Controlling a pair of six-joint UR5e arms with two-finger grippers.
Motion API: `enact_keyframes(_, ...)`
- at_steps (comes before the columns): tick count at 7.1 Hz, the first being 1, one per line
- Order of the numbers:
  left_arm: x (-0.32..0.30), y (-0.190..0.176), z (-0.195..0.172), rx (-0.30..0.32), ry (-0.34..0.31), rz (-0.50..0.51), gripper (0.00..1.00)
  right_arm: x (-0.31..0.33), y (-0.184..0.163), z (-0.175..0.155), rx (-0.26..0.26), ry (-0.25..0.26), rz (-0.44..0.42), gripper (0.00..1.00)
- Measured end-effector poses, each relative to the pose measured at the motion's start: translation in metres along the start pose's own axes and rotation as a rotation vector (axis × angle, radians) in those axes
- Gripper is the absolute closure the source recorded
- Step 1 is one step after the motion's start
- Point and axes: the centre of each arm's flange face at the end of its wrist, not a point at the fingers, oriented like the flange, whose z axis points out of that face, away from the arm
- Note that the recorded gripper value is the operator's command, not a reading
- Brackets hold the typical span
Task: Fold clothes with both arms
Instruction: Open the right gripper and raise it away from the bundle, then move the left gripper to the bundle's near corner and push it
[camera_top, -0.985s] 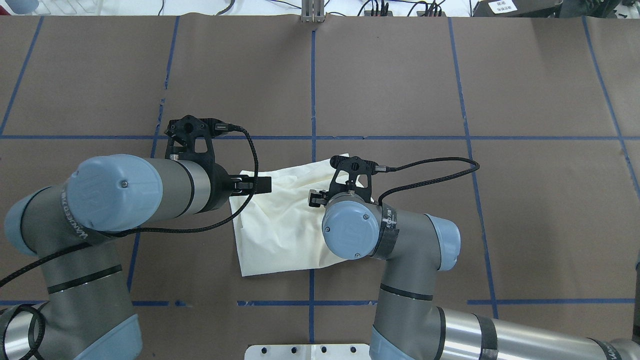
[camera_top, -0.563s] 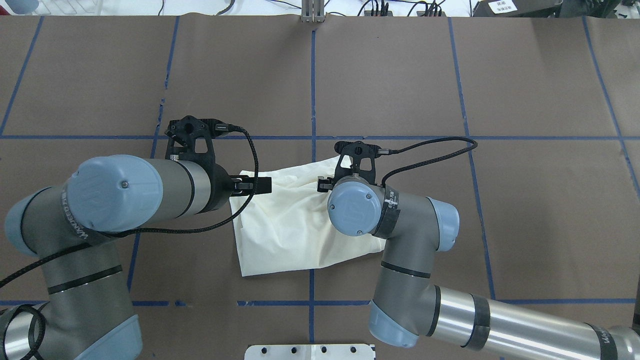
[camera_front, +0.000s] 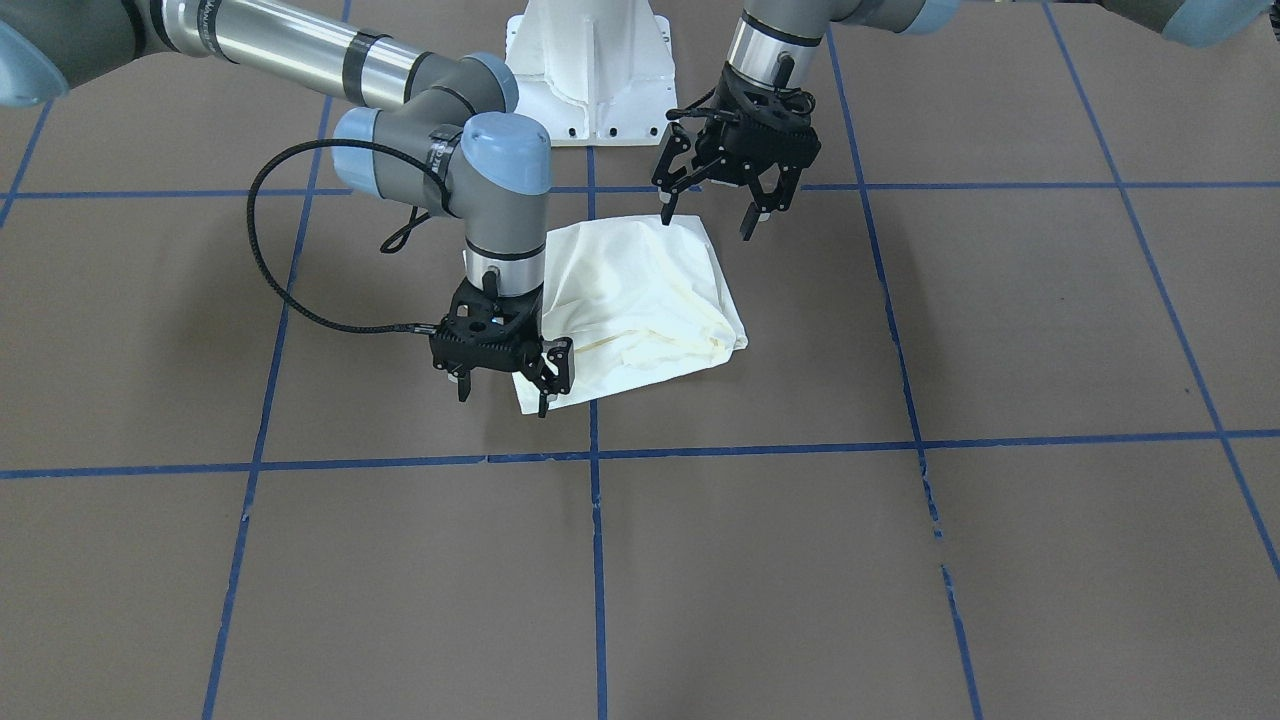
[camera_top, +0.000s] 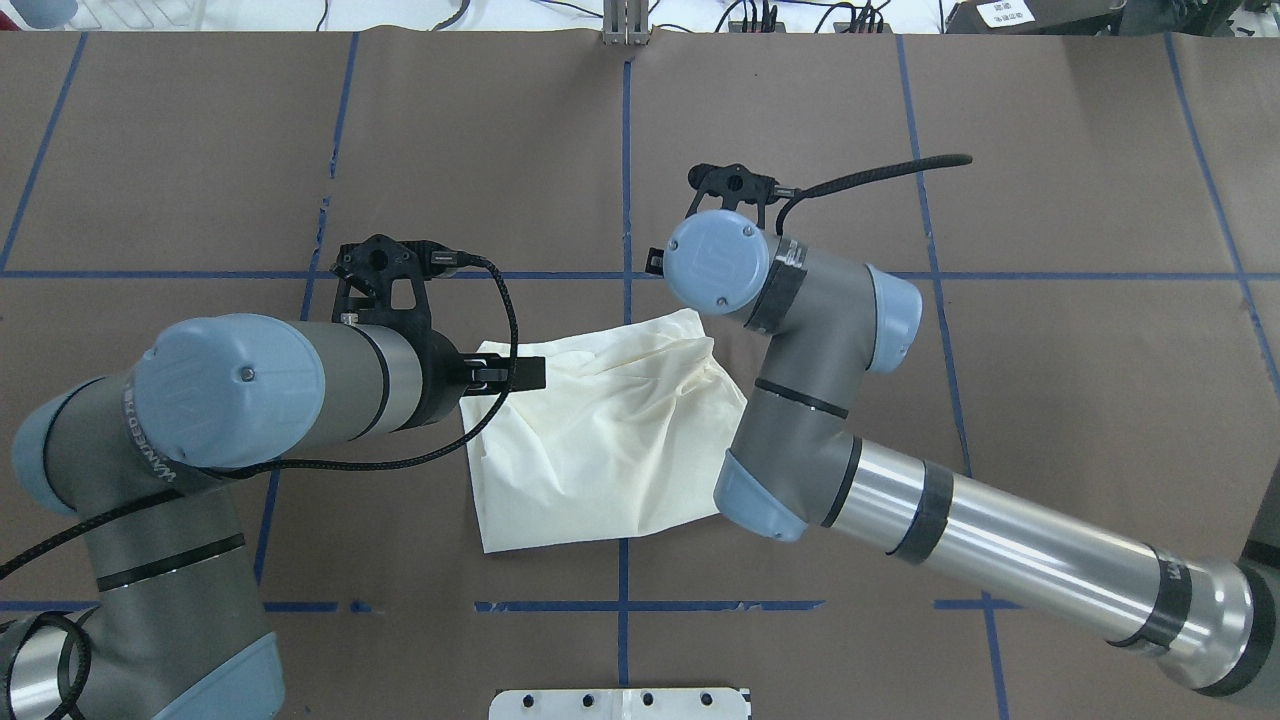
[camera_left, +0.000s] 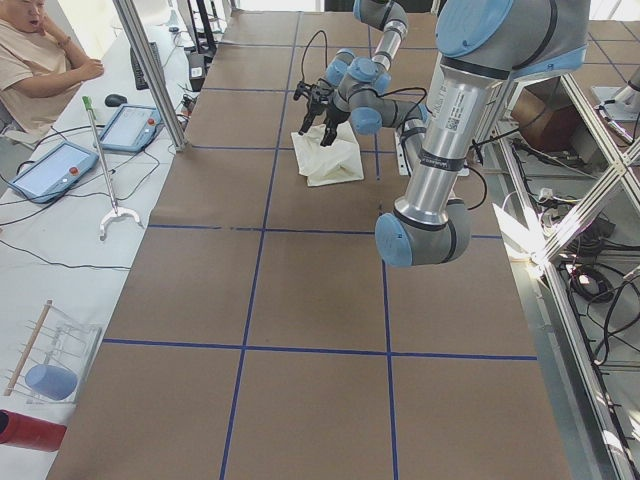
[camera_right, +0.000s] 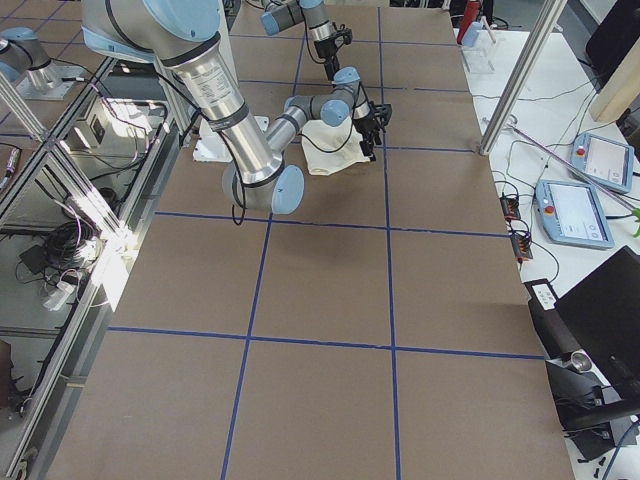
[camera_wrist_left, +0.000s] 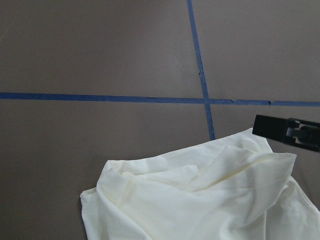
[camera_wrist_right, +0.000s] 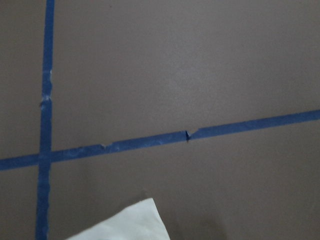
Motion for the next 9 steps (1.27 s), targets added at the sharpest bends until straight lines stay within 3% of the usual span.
enact_keyframes(1, -0.008, 0.006, 0.012, 0.003, 0.033, 0.005, 0.0, 0.008, -0.035, -0.009, -0.045, -0.02, -0.015, 0.0)
enact_keyframes(3, -0.05, 0.025, 0.057, 0.034, 0.159, 0.047, 0.0, 0.023, -0.065, -0.024, -0.077, -0.053, -0.046, 0.0)
enact_keyframes(5, -0.087, 0.039, 0.081, 0.07, 0.272, 0.158, 0.0, 0.044, -0.064, -0.035, -0.078, -0.072, -0.06, 0.0)
enact_keyframes(9, -0.085, 0.073, 0.089, -0.012, 0.346, 0.211, 0.0, 0.057, -0.06, -0.038, -0.078, -0.074, -0.069, 0.0)
